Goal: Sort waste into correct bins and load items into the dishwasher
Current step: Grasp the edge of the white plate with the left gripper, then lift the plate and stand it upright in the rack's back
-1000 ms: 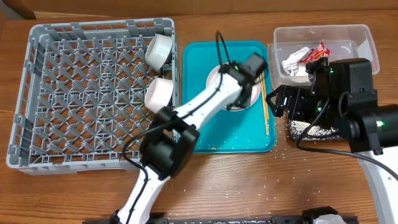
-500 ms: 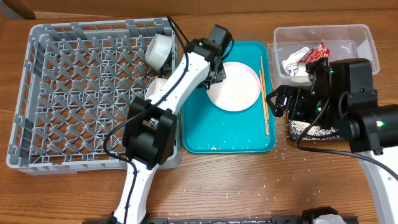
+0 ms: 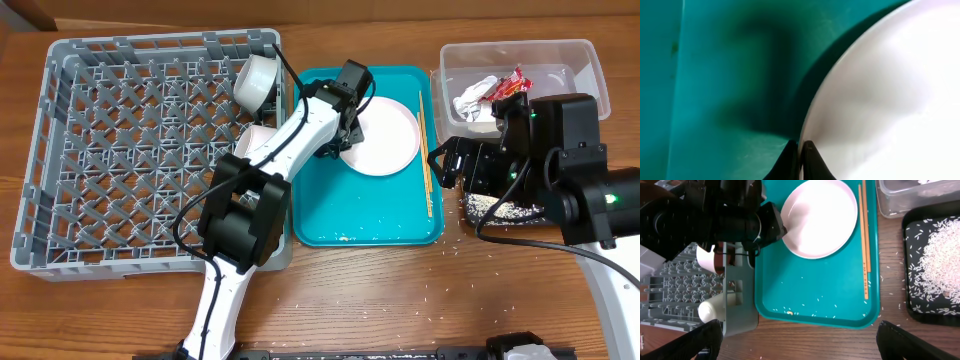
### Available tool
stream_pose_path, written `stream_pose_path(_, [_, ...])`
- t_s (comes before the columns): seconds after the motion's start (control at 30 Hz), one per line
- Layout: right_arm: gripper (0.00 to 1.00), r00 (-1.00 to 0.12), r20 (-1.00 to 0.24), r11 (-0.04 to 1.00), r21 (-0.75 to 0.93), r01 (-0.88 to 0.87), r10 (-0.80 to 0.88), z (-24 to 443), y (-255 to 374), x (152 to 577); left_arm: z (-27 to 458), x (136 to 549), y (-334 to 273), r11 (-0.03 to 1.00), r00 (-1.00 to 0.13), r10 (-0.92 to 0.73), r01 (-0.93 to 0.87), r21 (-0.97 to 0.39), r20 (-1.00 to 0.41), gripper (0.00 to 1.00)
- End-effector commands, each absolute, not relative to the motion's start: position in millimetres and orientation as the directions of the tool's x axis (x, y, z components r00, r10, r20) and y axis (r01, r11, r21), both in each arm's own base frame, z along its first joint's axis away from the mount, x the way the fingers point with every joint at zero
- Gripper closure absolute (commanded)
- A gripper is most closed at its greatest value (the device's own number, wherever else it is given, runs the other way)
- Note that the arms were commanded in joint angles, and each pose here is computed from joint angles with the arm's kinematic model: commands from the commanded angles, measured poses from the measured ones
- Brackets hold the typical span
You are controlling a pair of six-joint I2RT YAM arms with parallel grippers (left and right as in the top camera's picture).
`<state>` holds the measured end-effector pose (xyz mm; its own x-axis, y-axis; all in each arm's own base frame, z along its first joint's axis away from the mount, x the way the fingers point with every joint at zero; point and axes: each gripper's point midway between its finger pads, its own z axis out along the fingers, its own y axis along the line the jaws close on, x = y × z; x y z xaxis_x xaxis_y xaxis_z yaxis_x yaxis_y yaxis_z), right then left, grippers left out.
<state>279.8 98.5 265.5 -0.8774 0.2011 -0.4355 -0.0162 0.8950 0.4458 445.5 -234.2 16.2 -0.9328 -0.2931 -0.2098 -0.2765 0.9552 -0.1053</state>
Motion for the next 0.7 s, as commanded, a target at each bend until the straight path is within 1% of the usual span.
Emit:
stream_pose_path(0.0, [0.0, -0.867, -0.456, 0.896, 0.444, -0.026, 0.201, 272, 98, 282, 12, 445, -232, 0.962, -0.934, -0.272, -0.263, -0.072, -0.231, 0.96])
stream_pose_path(0.1, [0.0, -0.867, -0.456, 0.896, 0.444, -0.026, 0.201, 272, 98, 282, 18, 448, -233, 0.979, -0.948, -0.201, -0.191, -0.064, -0.246, 0.96])
stream_pose_path(0.17, [0.0, -0.867, -0.456, 0.896, 0.444, -0.026, 0.201, 272, 98, 282, 33, 453, -231, 0.989, -0.952, -0.149, -0.137, -0.06, -0.267, 0.96])
stream_pose_path(0.27, [0.0, -0.867, -0.456, 0.896, 0.444, -0.026, 0.201, 272, 98, 282, 76, 464, -222, 0.994, -0.938, -0.11, -0.097, -0.055, -0.328, 0.96])
stream_pose_path(0.33, [0.0, -0.867, -0.456, 0.896, 0.444, -0.026, 0.201, 272, 98, 282, 118, 473, -210, 0.998, -0.915, -0.055, -0.048, -0.027, -0.4, 0.96])
stream_pose_path(0.4, [0.0, -0.867, -0.456, 0.896, 0.444, -0.026, 0.201, 272, 98, 282, 162, 481, -198, 0.999, -0.873, 0.048, 0.035, 0.035, -0.485, 0.96])
stream_pose_path(0.43, [0.0, -0.867, -0.456, 0.896, 0.444, -0.026, 0.201, 272, 98, 282, 198, 485, -185, 0.991, -0.824, 0.124, 0.074, 0.112, -0.553, 0.96])
stream_pose_path(0.47, [0.0, -0.867, -0.456, 0.896, 0.444, -0.026, 0.201, 272, 98, 282, 217, 486, -175, 0.984, -0.796, 0.156, 0.076, 0.159, -0.585, 0.96])
stream_pose_path(0.57, [0.0, -0.867, -0.456, 0.896, 0.444, -0.026, 0.201, 272, 98, 282, 274, 482, -138, 0.951, -0.715, 0.205, -0.016, 0.309, -0.669, 0.96])
stream_pose_path(0.67, [0.0, -0.867, -0.456, 0.896, 0.444, -0.026, 0.201, 272, 98, 282, 319, 473, -100, 0.888, -0.66, 0.236, -0.152, 0.434, -0.713, 0.96])
